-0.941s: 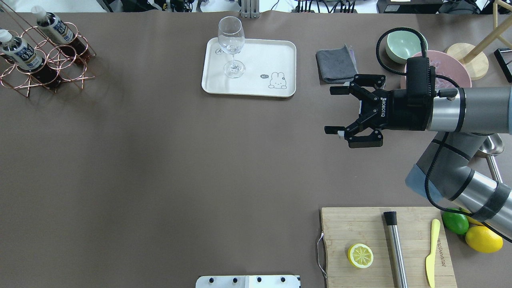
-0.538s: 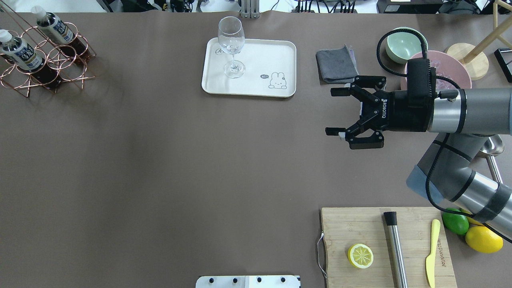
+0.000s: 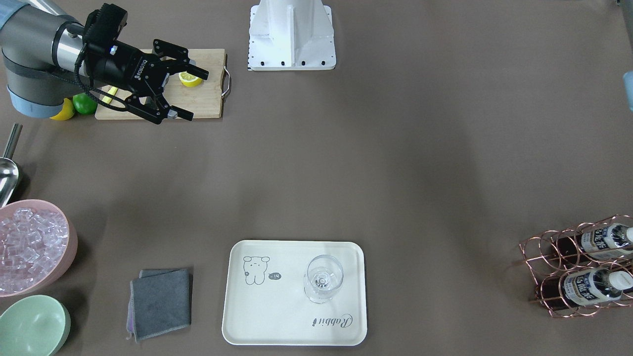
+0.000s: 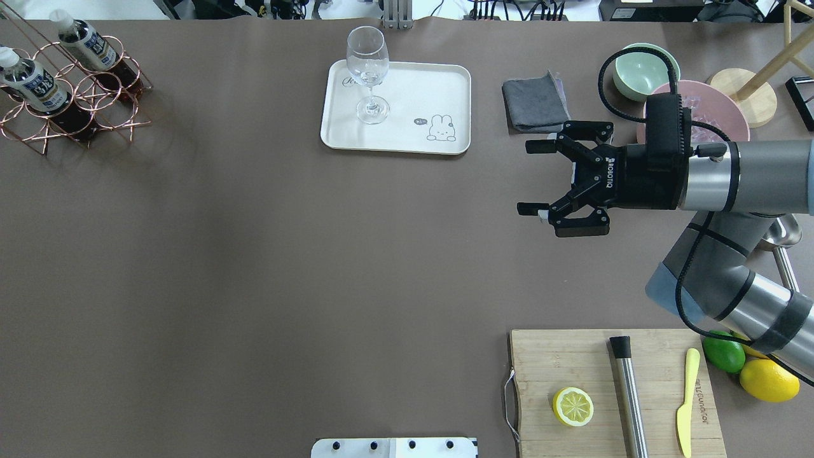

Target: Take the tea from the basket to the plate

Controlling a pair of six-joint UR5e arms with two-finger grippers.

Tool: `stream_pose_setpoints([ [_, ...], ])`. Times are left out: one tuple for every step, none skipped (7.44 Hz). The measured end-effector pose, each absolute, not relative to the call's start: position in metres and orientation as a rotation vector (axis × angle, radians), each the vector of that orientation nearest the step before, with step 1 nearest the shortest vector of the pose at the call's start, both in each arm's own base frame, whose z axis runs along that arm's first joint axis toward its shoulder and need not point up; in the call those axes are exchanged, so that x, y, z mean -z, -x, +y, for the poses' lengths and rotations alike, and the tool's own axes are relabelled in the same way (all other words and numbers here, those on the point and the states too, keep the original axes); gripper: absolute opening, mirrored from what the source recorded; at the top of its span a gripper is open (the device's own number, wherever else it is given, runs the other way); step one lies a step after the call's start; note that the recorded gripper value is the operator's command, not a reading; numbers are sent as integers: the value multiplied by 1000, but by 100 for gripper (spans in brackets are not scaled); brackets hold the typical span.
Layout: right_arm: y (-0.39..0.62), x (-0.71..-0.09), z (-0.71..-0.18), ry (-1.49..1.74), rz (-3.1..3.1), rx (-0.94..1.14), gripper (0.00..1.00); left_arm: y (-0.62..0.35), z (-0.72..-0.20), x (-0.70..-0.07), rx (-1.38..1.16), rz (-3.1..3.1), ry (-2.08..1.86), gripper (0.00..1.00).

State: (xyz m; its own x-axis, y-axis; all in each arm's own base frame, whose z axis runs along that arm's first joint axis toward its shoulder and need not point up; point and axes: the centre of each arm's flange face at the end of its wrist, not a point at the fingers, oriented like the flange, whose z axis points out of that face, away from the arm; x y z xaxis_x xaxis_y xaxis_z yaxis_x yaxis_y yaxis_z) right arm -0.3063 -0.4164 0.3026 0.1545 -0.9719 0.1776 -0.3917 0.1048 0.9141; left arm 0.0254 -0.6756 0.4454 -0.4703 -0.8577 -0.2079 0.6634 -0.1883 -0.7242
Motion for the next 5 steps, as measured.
stream_pose_setpoints([
  [306, -303, -416, -1454, -1403, 751, 100, -24, -671, -447, 1835, 957, 292, 0],
  [306, -304, -416, -1453, -1403, 751, 100, -19, -667, -446, 1839, 960, 286, 0],
  [306, -303, -417, -1453, -1402, 751, 100, -7, -663, -434, 1859, 973, 269, 0],
  [307, -303, -417, -1453, -1403, 751, 100, 5, -656, -416, 1895, 957, 240, 0],
  [306, -303, -416, -1454, -1403, 752, 100, 7, -641, -386, 1913, 935, 229, 0],
])
